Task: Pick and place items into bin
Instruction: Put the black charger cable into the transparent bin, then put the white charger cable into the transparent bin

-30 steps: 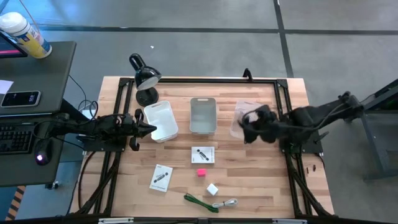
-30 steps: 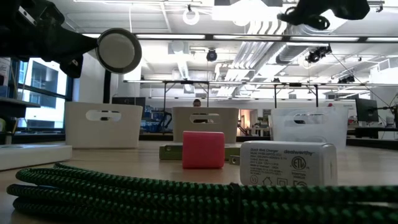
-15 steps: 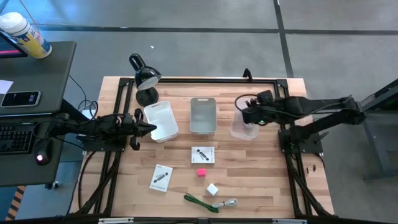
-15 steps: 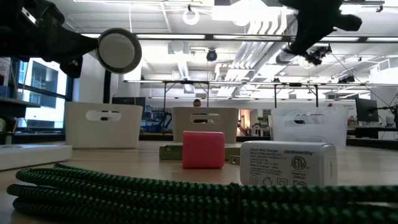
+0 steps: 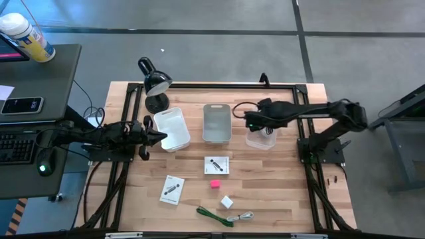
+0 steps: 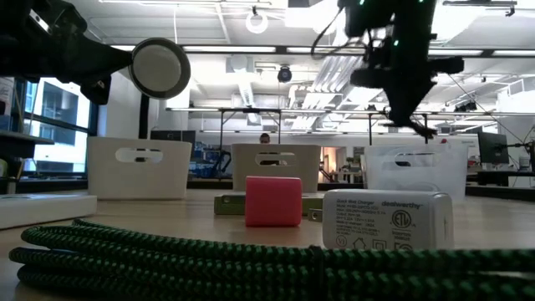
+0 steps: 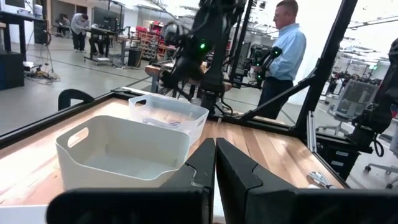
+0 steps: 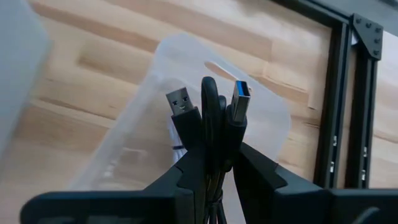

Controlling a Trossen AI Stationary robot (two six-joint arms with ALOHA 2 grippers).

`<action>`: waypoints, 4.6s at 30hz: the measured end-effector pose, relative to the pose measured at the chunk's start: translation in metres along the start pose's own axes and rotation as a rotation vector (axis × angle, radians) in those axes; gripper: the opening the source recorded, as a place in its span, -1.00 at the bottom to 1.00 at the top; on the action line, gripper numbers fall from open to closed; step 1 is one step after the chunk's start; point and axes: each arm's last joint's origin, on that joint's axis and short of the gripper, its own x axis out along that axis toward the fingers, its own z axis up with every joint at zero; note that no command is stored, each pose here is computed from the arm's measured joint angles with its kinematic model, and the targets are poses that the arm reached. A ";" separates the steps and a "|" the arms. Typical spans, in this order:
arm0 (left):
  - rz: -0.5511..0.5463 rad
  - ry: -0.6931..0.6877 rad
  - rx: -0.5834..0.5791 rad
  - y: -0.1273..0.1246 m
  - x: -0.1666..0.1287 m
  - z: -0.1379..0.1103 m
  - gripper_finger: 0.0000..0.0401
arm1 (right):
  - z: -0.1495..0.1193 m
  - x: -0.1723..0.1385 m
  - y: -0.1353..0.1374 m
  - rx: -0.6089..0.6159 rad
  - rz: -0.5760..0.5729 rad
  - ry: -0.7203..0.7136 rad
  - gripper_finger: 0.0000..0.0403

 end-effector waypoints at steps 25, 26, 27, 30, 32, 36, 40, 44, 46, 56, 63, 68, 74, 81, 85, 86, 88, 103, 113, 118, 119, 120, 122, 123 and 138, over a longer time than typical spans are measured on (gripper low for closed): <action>0.000 0.000 0.000 0.000 0.000 0.000 -0.99 | 0.002 0.020 0.011 -0.041 -0.062 0.068 -0.64; 0.000 0.000 0.000 0.000 0.000 0.000 -0.99 | 0.002 0.020 0.011 -0.046 -0.062 0.068 -0.62; 0.000 0.000 0.000 0.000 0.000 0.000 -0.99 | 0.002 0.020 0.011 -0.051 -0.062 0.068 -0.58; 0.000 0.000 0.000 0.000 0.000 0.000 -0.99 | 0.002 0.020 0.011 -0.057 -0.064 0.062 -0.45; 0.000 0.000 0.000 0.000 0.000 0.000 -0.99 | 0.002 0.020 0.011 -0.058 -0.066 0.062 -0.36; 0.000 0.000 0.000 0.000 0.000 0.000 -0.99 | 0.001 0.019 0.010 -0.063 -0.061 0.084 -0.20; 0.001 0.000 0.000 0.000 0.000 0.000 -0.99 | -0.003 0.012 0.009 -0.097 -0.018 0.101 -0.09; 0.013 -0.002 0.000 0.000 0.000 0.000 -0.99 | -0.010 -0.004 0.005 -0.116 0.056 0.098 -0.07; 0.018 -0.003 0.000 0.001 0.000 0.000 -0.99 | -0.014 -0.014 0.002 -0.136 0.109 0.098 -0.08; 0.019 -0.003 0.000 0.001 0.000 0.000 -0.99 | -0.049 -0.072 -0.014 -0.254 0.473 0.074 -0.24; -0.005 0.003 0.000 0.000 0.000 0.000 -0.99 | -0.081 -0.108 0.001 -0.320 0.798 0.045 -0.28; -0.052 0.020 0.001 -0.001 0.000 -0.001 -0.99 | -0.110 -0.125 0.017 -0.318 0.938 0.060 -0.25; -0.061 0.022 -0.069 -0.002 0.000 -0.001 -0.99 | -0.152 -0.135 0.034 -0.413 1.004 0.022 -0.26; -0.059 0.027 -0.107 -0.002 0.000 -0.002 -0.99 | -0.209 -0.131 0.049 -0.594 0.994 0.026 -0.22; -0.057 0.027 -0.113 -0.002 0.000 -0.002 -0.99 | -0.239 -0.129 0.058 -0.677 1.024 -0.013 -0.19; -0.056 0.027 -0.114 -0.002 0.000 -0.002 -0.99 | -0.246 -0.128 0.061 -0.703 1.031 -0.022 -0.19; -0.056 0.027 -0.113 -0.002 0.000 -0.002 -0.99 | -0.259 -0.124 0.067 -0.749 1.044 -0.033 -0.19; -0.100 0.047 -0.122 -0.003 0.000 -0.003 -0.99 | -0.294 -0.094 0.114 -0.756 1.113 -0.002 -0.21; -0.132 0.060 -0.120 -0.004 0.000 -0.003 -0.99 | -0.293 -0.080 0.122 -0.808 1.062 -0.018 -0.21; -0.131 0.061 -0.120 -0.004 0.000 -0.003 -0.99 | -0.296 -0.075 0.125 -0.900 1.065 0.005 -0.23; -0.130 0.060 -0.119 -0.004 0.000 -0.003 -0.99 | -0.297 -0.074 0.125 -0.919 1.072 0.015 -0.24; -0.129 0.060 -0.119 -0.003 0.000 -0.003 -0.99 | -0.298 -0.073 0.126 -0.929 1.073 0.022 -0.23; -0.129 0.061 -0.119 -0.004 0.000 -0.003 -0.99 | -0.300 -0.071 0.126 -0.956 1.074 0.035 -0.24; -0.129 0.061 -0.119 -0.003 0.000 -0.003 -0.99 | -0.301 -0.069 0.127 -0.968 1.070 0.035 -0.24; -0.129 0.061 -0.119 -0.003 0.000 -0.003 -0.99 | -0.297 -0.049 0.126 -0.960 0.894 0.085 -0.31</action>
